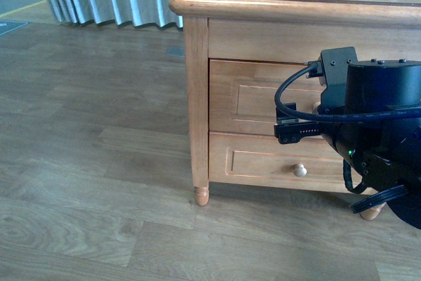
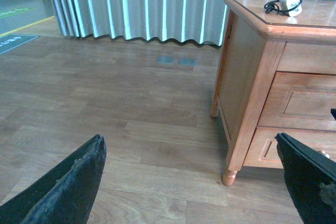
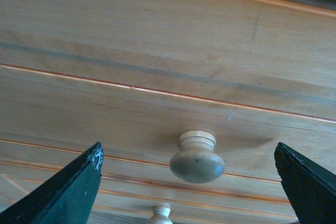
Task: Put charger into drawer
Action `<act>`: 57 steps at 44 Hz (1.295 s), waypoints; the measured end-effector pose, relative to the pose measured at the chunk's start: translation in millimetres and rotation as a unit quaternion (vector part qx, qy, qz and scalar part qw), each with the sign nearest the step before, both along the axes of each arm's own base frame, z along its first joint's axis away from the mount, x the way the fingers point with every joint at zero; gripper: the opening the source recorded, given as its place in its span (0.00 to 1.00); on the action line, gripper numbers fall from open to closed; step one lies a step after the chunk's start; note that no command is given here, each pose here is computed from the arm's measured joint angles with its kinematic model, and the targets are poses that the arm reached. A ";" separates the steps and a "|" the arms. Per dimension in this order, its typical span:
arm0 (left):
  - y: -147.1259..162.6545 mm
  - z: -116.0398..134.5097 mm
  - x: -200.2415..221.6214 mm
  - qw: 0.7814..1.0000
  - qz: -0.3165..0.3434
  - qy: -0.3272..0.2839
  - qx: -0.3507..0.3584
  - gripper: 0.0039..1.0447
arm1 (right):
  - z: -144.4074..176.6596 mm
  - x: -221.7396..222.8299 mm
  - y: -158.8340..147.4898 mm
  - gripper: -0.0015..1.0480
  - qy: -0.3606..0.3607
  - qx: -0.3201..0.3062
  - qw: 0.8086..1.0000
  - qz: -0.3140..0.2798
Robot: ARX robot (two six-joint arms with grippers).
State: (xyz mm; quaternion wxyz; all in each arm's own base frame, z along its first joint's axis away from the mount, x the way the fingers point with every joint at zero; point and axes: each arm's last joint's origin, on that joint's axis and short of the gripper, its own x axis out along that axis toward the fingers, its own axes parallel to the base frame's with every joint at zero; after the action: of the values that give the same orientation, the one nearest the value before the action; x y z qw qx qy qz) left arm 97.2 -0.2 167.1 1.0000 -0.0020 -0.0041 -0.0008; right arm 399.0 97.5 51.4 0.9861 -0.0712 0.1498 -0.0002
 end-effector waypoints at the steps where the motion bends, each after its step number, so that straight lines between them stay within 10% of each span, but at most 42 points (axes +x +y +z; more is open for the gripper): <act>1: 0.0 0.0 0.0 1.000 0.000 0.000 0.000 0.94 | 0.1 0.0 0.3 0.92 0.000 0.000 1.000 0.001; 7: 0.0 0.0 0.0 1.000 0.000 0.000 0.000 0.94 | 1.3 0.9 2.7 0.72 -0.003 0.002 1.000 0.002; 31: 0.0 0.0 0.0 1.000 0.000 0.000 0.000 0.94 | -6.7 4.8 4.3 0.69 0.009 -0.002 1.000 -0.004; 41: 0.0 0.0 0.0 1.000 0.000 0.000 0.000 0.94 | -6.3 5.3 4.1 0.39 0.008 -0.002 1.000 -0.008; 57: 0.0 0.0 0.0 1.000 0.000 0.000 0.000 0.94 | -6.3 5.5 4.1 0.40 0.009 0.000 1.000 -0.009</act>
State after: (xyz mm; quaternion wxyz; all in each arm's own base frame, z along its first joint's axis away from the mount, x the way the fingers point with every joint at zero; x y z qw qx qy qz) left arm 97.2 -0.2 167.1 1.0000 -0.0020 -0.0041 -0.0010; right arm 404.4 101.6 45.2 0.9847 -0.0703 0.1590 -0.0082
